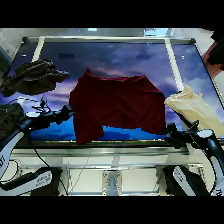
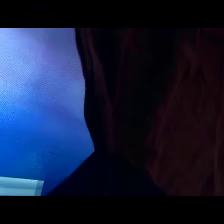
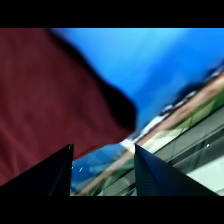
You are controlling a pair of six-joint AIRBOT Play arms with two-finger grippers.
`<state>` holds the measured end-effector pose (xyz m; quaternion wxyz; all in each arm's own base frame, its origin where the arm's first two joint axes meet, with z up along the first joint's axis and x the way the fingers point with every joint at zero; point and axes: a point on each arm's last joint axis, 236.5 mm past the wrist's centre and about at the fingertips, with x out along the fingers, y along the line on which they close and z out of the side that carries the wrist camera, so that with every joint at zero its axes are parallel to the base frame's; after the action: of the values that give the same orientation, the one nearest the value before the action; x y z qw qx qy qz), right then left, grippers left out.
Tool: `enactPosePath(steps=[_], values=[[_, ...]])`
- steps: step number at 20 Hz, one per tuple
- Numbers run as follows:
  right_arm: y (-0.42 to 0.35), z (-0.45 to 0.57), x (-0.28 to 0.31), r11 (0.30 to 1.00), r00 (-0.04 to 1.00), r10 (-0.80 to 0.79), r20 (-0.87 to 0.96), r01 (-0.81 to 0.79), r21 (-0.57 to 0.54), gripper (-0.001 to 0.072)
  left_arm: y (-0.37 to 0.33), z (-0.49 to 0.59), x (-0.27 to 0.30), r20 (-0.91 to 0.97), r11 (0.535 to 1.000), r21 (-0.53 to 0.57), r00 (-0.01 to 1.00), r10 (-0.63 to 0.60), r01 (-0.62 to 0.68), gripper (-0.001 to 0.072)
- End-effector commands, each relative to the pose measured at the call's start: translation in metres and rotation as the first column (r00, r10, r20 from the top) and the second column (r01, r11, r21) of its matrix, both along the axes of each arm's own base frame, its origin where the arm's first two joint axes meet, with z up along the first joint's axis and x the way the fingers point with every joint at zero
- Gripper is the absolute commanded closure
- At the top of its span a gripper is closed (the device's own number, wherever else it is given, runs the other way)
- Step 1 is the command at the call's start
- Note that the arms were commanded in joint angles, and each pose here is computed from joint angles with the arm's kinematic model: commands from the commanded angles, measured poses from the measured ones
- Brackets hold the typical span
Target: Fold the shirts.
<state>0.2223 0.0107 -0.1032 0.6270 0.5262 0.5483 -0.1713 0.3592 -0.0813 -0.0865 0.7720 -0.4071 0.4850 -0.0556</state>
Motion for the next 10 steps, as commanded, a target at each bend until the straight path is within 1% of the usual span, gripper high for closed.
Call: enactPosePath(steps=[1, 2, 3, 4, 7, 8, 9, 10], values=[[-0.018, -0.007, 0.0, 0.997, 0.999, -0.046, -0.012, 0.046, -0.067, 0.0315, -0.002, 0.001, -0.001, 0.0, 1.0, -0.006, 1.0, -0.008, 0.008, 0.0695], [-0.022, -0.007, 0.005, 0.995, 0.998, -0.059, 0.007, 0.06, -0.082, 0.042, -0.003, 0.002, 0.0, 0.0, 1.0, -0.013, 1.0, -0.005, 0.005, 0.0695], [-0.028, -0.006, 0.011, 0.992, 0.997, -0.076, 0.031, 0.079, -0.103, 0.0494, -0.003, 0.002, 0.0, 0.001, 1.0, -0.017, 1.0, -0.001, 0.001, 0.0695], [-0.035, -0.005, 0.017, 0.987, 0.994, -0.092, 0.056, 0.098, -0.124, 0.0509, -0.003, 0.002, 0.0, 0.002, 1.0, -0.018, 1.0, 0.0, 0.0, 0.0695], [-0.051, -0.001, 0.032, 0.973, 0.982, -0.139, 0.126, 0.159, -0.167, 0.0509, -0.003, 0.002, 0.001, 0.007, 1.0, -0.013, 1.0, -0.007, 0.007, 0.0695], [-0.053, 0.001, 0.035, 0.971, 0.979, -0.149, 0.139, 0.172, -0.166, 0.056, -0.003, 0.003, 0.001, 0.02, 1.0, -0.002, 1.0, -0.024, 0.024, 0.0695], [-0.053, 0.002, 0.038, 0.971, 0.977, -0.148, 0.15, 0.172, -0.166, 0.0669, -0.004, 0.006, 0.003, 0.037, 0.999, 0.008, 0.998, -0.047, 0.047, 0.0696], [-0.053, 0.004, 0.041, 0.973, 0.978, -0.123, 0.171, 0.153, -0.175, 0.0675, -0.007, 0.012, 0.006, 0.06, 0.997, 0.014, 0.995, -0.073, 0.073, 0.0695]])
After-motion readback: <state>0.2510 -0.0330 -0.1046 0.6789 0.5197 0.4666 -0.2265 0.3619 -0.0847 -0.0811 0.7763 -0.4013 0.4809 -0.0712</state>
